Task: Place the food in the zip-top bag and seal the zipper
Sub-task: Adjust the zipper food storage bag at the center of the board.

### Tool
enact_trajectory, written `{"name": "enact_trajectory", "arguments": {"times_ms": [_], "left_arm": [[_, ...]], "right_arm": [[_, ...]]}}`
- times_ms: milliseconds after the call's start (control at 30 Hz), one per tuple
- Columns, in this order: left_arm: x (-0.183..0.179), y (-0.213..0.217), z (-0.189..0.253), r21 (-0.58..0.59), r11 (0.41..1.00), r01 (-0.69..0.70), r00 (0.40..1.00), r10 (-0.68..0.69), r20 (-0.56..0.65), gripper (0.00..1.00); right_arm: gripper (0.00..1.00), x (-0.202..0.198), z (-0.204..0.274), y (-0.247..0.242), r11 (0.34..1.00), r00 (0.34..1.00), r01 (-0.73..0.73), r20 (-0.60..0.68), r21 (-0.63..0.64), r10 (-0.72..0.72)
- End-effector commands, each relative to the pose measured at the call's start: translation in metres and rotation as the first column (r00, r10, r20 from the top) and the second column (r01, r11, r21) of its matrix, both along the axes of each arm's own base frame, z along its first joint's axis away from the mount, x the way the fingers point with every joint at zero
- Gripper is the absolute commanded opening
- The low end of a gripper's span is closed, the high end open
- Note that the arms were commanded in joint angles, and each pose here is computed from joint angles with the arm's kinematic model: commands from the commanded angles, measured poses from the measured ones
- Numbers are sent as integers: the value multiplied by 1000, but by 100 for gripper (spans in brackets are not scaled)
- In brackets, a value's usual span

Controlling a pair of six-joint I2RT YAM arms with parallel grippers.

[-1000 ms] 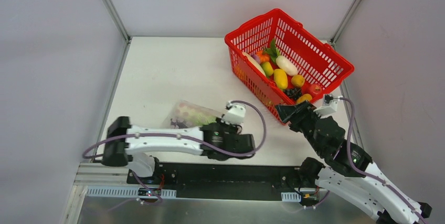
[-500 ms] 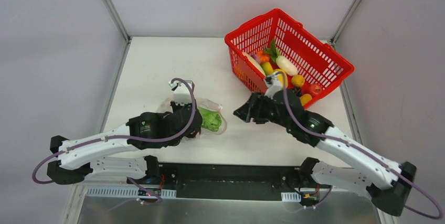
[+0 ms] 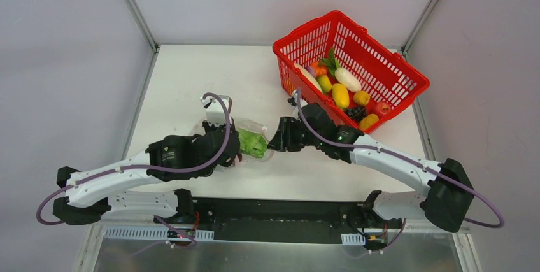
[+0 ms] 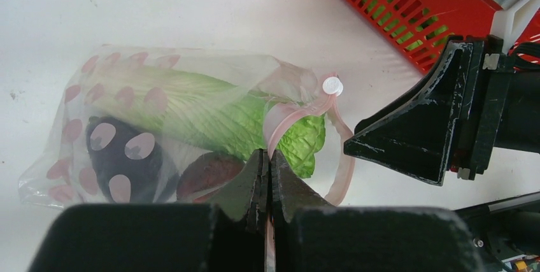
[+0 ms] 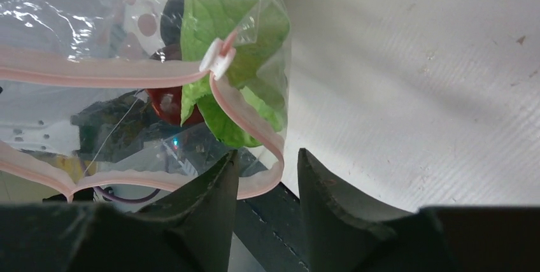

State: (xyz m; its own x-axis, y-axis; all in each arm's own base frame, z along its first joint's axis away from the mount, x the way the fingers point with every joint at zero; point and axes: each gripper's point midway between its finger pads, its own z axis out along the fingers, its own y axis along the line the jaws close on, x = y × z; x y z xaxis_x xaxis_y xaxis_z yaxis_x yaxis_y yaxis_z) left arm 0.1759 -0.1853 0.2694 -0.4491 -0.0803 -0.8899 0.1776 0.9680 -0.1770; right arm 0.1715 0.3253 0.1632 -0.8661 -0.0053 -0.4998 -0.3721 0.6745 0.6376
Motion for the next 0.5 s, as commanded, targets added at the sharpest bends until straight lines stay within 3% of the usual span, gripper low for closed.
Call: {"name": "enact_trajectory", "arguments": {"times_ms": [0, 167, 267, 333, 400, 467], "left_arm": [[3, 6, 24, -38, 999, -8, 999, 10, 35, 0], [3, 6, 29, -43, 999, -3, 999, 4, 43, 0], [3, 7, 31, -49, 999, -2, 999, 4, 45, 0], [3, 9, 33, -52, 999, -4, 999, 7, 50, 0], [3, 12, 34, -54, 998, -11, 998, 14, 56, 0], [4, 16, 36, -47, 999, -15, 998, 18, 63, 0]], "right_arm": [[40, 6, 13, 15, 997, 999, -25, 49, 66, 22], [39, 10, 5, 19, 999, 999, -33, 44, 32, 32], [30, 8, 1, 23, 998, 998, -59, 31, 34, 58], [13, 9, 2, 24, 997, 997, -67, 39, 28, 65], [4, 9, 10, 26, 996, 995, -85, 57, 32, 83], [0, 8, 25, 30, 993, 993, -105, 68, 58, 101]]}}
